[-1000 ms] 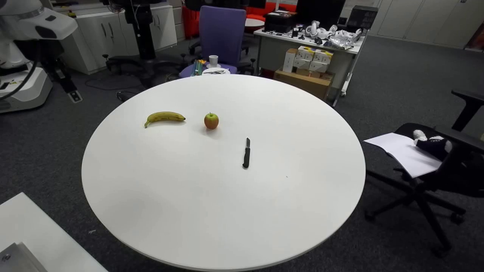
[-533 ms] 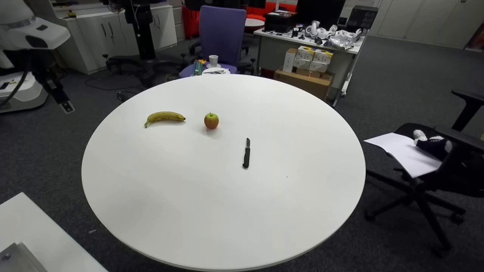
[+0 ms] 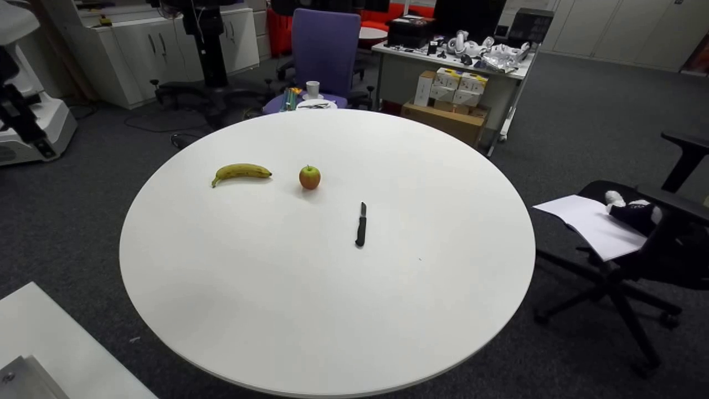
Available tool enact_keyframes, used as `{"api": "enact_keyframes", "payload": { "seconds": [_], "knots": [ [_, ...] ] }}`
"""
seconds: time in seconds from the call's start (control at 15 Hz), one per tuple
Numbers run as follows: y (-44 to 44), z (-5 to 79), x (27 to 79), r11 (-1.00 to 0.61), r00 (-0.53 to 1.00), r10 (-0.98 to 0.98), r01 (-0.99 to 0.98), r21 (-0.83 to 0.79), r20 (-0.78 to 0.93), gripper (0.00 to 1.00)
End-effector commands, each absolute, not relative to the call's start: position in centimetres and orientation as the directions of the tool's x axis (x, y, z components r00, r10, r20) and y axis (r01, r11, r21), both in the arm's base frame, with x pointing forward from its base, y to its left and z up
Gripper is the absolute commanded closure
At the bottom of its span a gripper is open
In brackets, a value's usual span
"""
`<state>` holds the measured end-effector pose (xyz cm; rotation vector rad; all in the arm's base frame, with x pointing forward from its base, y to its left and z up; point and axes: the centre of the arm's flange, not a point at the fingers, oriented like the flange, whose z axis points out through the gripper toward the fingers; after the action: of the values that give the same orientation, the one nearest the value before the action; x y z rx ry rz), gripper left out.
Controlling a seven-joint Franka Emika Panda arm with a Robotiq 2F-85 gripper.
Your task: Put the knife next to the apple
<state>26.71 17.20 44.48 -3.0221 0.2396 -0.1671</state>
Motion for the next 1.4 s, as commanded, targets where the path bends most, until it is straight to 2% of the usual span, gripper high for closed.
{"api": "enact_keyframes", "payload": {
  "seconds": [0.0, 0.47, 0.93, 1.33],
  "knots": [
    [15.6, 46.4, 20.7, -0.983, 0.978, -0.151, -0.133, -0.129, 0.141, 0.0],
    [12.7, 50.9, 16.6, -0.972, 0.949, -0.218, -0.19, -0.139, 0.226, 0.0],
    [4.1, 57.1, 18.1, -0.868, 0.812, -0.486, -0.408, -0.282, 0.323, 0.0],
    [2.6, 58.7, 18.6, -0.834, 0.781, -0.545, -0.466, -0.297, 0.304, 0.0]
  ]
}}
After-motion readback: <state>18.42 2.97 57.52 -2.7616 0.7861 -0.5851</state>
